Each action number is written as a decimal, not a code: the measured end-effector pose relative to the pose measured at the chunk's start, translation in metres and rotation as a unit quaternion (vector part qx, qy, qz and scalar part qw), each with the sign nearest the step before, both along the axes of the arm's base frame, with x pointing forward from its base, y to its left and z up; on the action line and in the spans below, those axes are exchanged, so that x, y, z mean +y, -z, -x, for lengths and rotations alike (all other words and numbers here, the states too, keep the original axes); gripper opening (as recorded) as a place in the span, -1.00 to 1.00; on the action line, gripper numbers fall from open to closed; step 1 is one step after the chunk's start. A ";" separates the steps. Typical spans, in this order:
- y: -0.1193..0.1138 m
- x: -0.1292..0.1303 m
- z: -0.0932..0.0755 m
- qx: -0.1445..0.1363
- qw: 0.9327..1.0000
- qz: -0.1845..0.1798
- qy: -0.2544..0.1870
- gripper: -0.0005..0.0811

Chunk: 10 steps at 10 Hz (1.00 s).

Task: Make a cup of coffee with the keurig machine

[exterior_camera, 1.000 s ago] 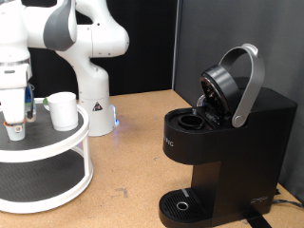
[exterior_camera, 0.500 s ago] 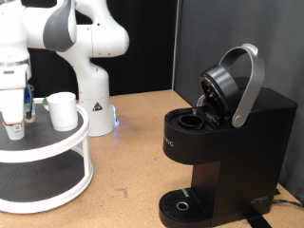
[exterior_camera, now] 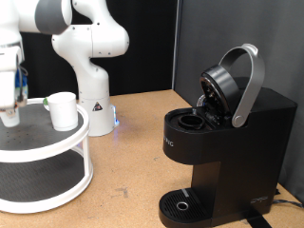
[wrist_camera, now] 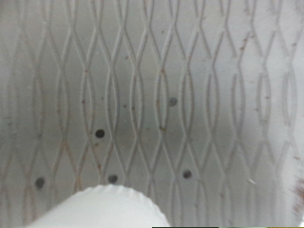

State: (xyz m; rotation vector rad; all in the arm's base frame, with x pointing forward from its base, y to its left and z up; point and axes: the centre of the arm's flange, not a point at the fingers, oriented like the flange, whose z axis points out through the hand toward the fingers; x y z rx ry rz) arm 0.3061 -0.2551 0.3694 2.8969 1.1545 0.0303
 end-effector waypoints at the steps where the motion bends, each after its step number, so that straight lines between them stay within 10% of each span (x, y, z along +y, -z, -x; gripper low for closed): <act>1: -0.012 -0.002 0.000 -0.004 1.000 0.000 0.001 0.07; 6: -0.024 0.007 -0.005 -0.022 0.997 -0.073 0.027 0.06; 10: -0.061 0.039 -0.043 -0.086 0.976 -0.190 0.065 0.06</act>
